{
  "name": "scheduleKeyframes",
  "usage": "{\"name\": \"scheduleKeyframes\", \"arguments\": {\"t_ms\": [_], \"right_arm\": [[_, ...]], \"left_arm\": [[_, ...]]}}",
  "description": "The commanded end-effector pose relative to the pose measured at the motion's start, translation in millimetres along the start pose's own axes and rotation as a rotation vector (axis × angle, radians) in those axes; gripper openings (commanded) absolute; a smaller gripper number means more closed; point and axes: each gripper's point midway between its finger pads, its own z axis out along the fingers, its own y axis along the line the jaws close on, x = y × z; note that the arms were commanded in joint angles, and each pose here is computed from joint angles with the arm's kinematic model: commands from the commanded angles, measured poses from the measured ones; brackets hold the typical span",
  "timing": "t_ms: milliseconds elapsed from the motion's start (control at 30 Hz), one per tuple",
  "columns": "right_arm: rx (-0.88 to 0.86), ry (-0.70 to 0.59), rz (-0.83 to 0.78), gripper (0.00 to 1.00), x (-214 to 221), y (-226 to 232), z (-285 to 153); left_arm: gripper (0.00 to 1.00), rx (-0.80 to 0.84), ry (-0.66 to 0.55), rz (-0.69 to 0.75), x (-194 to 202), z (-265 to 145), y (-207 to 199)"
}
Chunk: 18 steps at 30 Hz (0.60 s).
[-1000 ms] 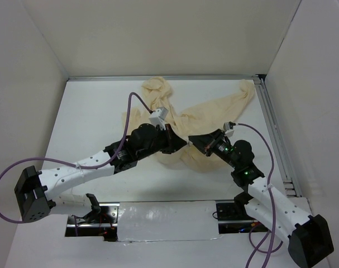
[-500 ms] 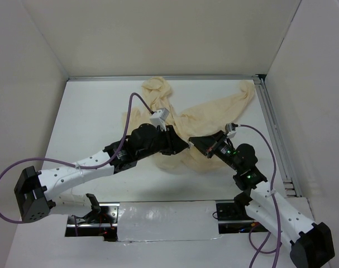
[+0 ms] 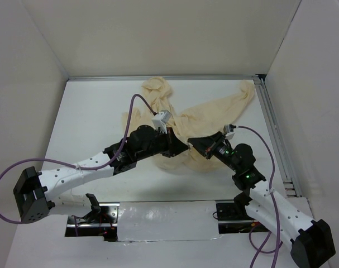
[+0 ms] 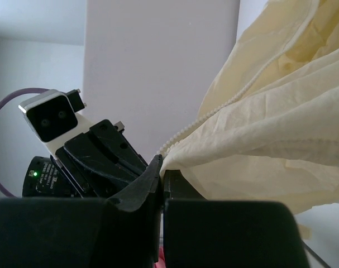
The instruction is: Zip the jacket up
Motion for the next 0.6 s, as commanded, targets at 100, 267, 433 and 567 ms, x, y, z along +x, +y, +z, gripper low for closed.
{"name": "scheduleKeyframes", "arguments": {"t_ms": [100,267,433,567], "right_arm": [[-0.076,-0.021,0.017,0.0,-2,22,-4],[-0.091,-0.055,0.028,0.0,-9,34,-2],[-0.102,-0.075,0.031,0.0,-19,47,1],[-0.113,-0.082,0.028,0.0,-27,55,1]], "left_arm": [[0.0,0.132,-0.038,0.081,-10,-6,-26],[0.0,0.099,0.072,0.135,15,1,-10],[0.0,0.136,0.174,0.126,41,-6,-6],[0.0,0.124,0.234,0.115,60,-9,3]]}}
